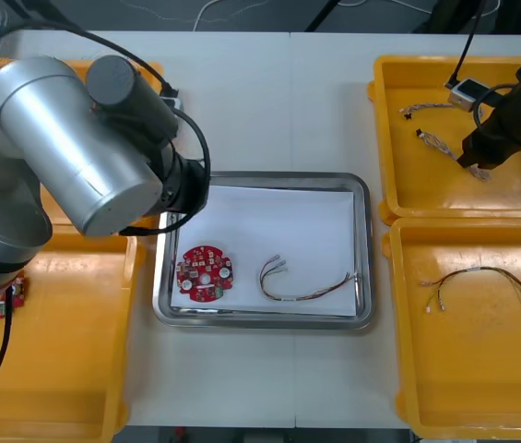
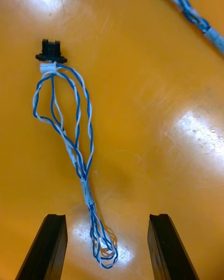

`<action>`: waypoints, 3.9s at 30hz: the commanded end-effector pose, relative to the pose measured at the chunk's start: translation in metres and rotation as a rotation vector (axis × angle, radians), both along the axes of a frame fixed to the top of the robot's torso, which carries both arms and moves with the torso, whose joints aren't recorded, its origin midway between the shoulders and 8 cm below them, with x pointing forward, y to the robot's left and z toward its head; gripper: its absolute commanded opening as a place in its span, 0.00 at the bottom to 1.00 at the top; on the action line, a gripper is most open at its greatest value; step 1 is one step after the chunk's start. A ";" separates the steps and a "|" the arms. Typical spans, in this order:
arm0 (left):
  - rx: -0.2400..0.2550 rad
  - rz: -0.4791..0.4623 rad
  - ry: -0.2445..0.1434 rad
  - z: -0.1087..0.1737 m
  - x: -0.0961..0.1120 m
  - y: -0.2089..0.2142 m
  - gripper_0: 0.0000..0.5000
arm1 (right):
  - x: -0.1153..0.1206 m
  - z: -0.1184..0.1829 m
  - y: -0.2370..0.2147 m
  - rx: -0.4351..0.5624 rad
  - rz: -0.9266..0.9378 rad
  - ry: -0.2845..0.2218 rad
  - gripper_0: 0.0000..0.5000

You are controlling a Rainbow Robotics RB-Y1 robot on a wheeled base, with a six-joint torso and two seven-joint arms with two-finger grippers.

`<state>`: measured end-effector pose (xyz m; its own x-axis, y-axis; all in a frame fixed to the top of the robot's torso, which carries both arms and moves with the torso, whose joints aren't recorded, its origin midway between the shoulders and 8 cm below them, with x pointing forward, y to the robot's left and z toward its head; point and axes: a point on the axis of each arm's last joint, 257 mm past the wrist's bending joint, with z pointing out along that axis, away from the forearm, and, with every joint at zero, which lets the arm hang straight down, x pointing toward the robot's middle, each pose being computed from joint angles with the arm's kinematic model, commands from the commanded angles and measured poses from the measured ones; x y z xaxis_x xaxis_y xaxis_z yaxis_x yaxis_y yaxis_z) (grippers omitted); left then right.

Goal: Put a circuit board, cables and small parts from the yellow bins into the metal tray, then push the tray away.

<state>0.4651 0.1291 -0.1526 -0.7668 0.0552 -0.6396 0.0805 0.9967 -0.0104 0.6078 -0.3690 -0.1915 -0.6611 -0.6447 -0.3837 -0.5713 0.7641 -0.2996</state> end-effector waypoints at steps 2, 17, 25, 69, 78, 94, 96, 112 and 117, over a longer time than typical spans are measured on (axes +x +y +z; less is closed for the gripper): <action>-0.090 0.050 -0.039 -0.019 0.010 -0.030 0.00 | 0.012 0.016 0.024 0.017 0.022 -0.031 1.00; -0.018 0.073 -0.048 -0.070 0.031 -0.027 0.00 | 0.004 -0.008 0.026 0.019 0.010 0.002 1.00; -0.007 0.089 -0.049 -0.082 0.035 -0.018 0.00 | 0.000 -0.027 0.019 0.021 -0.001 0.007 1.00; -0.161 0.074 -0.069 0.007 0.003 -0.025 1.00 | -0.024 0.089 0.013 0.071 0.062 -0.032 0.00; -0.087 0.085 -0.003 0.045 -0.006 0.026 1.00 | -0.060 0.122 0.013 0.111 0.097 0.025 0.00; 0.078 0.002 0.025 0.060 0.038 0.123 1.00 | -0.108 0.118 0.086 -0.032 0.392 -0.090 0.00; 0.068 -0.003 0.026 0.061 0.046 0.132 1.00 | -0.115 0.116 0.109 -0.034 0.454 -0.106 0.00; 0.102 -0.050 -0.023 0.070 0.112 0.210 1.00 | -0.142 0.071 0.249 -0.089 0.755 -0.151 0.00; 0.105 -0.055 -0.047 0.073 0.124 0.219 1.00 | -0.140 0.055 0.276 -0.136 0.803 -0.169 0.00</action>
